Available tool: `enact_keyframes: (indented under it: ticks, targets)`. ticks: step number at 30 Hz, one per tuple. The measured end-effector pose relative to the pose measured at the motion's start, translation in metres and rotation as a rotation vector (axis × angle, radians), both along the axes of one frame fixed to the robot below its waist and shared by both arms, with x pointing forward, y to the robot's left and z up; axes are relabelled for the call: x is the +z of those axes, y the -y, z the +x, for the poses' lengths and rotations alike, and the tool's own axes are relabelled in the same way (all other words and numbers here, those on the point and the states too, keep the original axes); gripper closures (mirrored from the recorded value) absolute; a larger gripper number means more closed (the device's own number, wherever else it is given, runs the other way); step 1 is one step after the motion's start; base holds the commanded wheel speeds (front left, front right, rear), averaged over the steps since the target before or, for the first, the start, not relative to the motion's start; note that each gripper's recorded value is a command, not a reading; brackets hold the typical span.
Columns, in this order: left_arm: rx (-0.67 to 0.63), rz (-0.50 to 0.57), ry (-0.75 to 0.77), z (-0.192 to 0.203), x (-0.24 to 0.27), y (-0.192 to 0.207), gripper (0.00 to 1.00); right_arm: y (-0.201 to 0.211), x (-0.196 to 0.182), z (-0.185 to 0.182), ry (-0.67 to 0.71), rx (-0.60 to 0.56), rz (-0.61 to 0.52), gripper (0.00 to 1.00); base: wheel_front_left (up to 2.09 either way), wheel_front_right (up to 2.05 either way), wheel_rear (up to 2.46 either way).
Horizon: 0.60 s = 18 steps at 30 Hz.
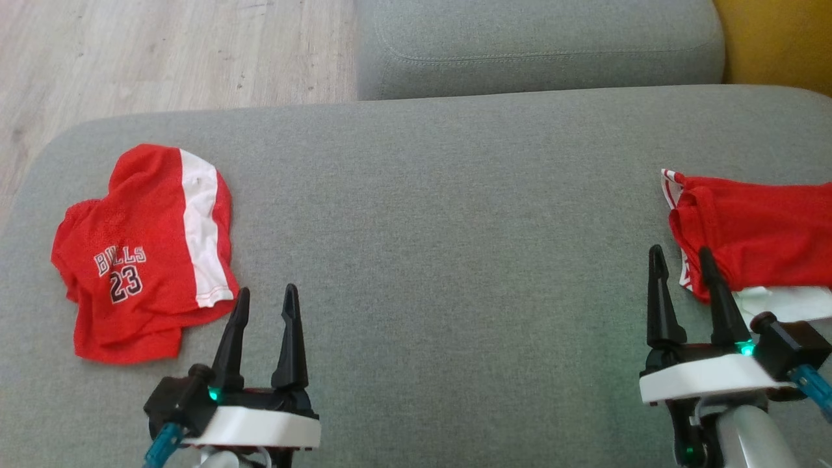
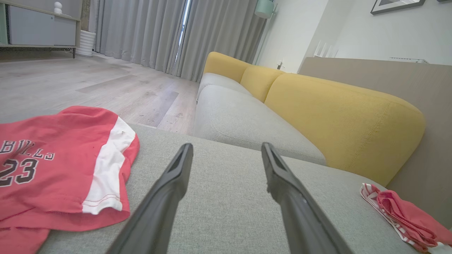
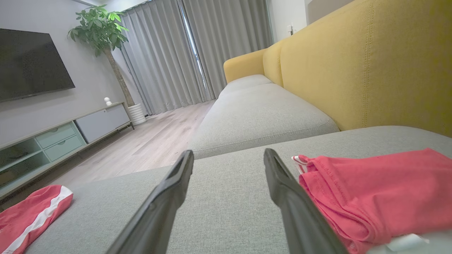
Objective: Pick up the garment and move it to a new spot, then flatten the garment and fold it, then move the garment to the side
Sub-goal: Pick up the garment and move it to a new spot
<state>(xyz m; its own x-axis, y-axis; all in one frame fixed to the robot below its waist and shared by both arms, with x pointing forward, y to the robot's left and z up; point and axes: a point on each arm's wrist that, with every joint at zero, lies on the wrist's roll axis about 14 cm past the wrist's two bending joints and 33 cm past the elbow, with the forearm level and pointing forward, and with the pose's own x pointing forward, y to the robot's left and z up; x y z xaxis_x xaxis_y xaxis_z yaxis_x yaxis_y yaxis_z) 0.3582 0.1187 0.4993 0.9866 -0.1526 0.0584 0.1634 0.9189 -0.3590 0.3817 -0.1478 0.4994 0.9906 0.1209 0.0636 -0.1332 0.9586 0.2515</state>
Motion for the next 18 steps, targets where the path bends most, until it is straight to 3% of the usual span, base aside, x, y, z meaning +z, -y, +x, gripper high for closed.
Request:
enact_keyframes:
  ticks: [11, 18]
  targets:
    - [0.002, 0.0, -0.001, 0.0, 0.0, -0.001, 0.0, -0.003, -0.001, 0.001, -0.002, 0.01, 0.0, 0.0, 0.0, 0.0, 0.0]
    - [0.072, 0.005, 0.002, -0.007, 0.001, -0.021, 0.0, -0.039, -0.003, 0.004, -0.007, 0.116, 0.0, 0.0, 0.0, 0.0, 0.0]
